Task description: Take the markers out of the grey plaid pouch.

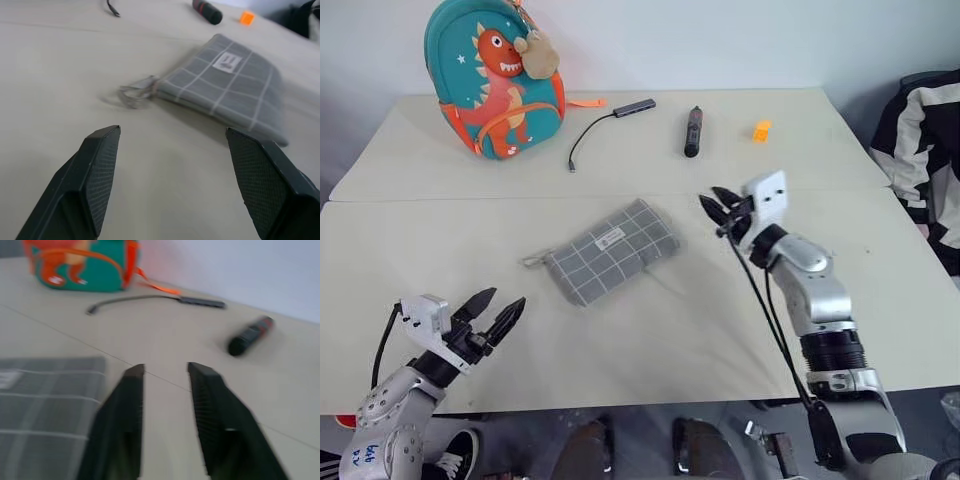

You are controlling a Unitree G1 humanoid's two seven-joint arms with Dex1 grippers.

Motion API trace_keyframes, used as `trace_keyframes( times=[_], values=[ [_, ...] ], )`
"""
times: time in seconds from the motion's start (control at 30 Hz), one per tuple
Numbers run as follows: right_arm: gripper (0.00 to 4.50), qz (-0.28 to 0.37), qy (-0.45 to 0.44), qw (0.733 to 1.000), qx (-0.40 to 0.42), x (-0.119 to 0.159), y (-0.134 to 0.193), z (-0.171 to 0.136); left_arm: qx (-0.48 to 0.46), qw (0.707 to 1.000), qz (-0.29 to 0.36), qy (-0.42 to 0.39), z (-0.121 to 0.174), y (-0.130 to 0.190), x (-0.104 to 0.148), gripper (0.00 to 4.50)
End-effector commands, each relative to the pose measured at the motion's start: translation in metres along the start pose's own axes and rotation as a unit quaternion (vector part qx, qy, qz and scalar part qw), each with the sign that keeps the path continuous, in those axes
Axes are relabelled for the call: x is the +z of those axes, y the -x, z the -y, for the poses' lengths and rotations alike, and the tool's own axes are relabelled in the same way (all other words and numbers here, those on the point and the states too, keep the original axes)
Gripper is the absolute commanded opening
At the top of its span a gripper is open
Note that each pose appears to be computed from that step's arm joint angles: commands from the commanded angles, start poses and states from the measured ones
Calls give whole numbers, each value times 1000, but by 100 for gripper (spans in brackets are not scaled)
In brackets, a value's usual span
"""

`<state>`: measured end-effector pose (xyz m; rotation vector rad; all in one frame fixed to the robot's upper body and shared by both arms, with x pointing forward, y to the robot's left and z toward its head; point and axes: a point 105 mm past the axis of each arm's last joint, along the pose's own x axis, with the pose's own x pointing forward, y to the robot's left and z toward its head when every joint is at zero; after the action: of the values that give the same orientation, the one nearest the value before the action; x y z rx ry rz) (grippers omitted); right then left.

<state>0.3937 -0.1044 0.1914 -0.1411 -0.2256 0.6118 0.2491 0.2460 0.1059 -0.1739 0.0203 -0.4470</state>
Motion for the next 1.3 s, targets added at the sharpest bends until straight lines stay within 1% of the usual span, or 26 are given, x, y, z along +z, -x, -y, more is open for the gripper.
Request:
trace_keyframes(
  times=[0.03, 0.1, 0.2, 0.27, 0.4, 0.47, 0.7, 0.83, 0.93, 1.0, 1.03, 1.13, 1.23, 1.3],
  values=[
    [4, 33, 34, 997, 57, 19, -18, -40, -12, 1000, 3, 24, 6, -2, 8, 357],
    [4, 13, 82, 994, 76, 4, -25, -55, -19, 998, -8, 52, 9, -3, 4, 357],
    [4, -20, 142, 987, 71, -20, -32, -59, -19, 996, -29, 83, 14, -8, 0, 357],
    [4, -55, 174, 981, 61, -41, -36, -58, -39, 989, -35, 139, 22, -12, 0, 357],
    [4, -83, 202, 975, 47, -59, -40, -59, -66, 982, -39, 174, 35, -29, 5, 357],
    [4, -94, 234, 965, 71, -66, -37, -64, -43, 973, -36, 226, 32, -41, 5, 357],
    [4, -84, 212, 971, 69, -63, -29, -64, -15, 957, -64, 283, 35, -64, -7, 357],
    [4, -75, 208, 973, 70, -59, -27, -67, -9, 955, -92, 281, 35, -64, -12, 357],
    [4, -72, 207, 974, 67, -56, -28, -67, -3, 943, -88, 321, 30, -63, -9, 357],
    [4, -73, 204, 974, 65, -56, -27, -67, 16, 930, -59, 363, 21, -73, -3, 357],
    [4, -72, 203, 974, 66, -56, -27, -67, 12, 926, -55, 374, 22, -77, -1, 357],
    [4, -71, 201, 975, 67, -55, -27, -68, 6, 932, -83, 352, 30, -90, -6, 357],
    [4, -69, 199, 975, 71, -54, -27, -69, 15, 927, -98, 362, 30, -101, -13, 357],
    [4, -67, 199, 975, 69, -52, -28, -68, -5, 927, -114, 357, 40, -107, -14, 357]
  ],
)
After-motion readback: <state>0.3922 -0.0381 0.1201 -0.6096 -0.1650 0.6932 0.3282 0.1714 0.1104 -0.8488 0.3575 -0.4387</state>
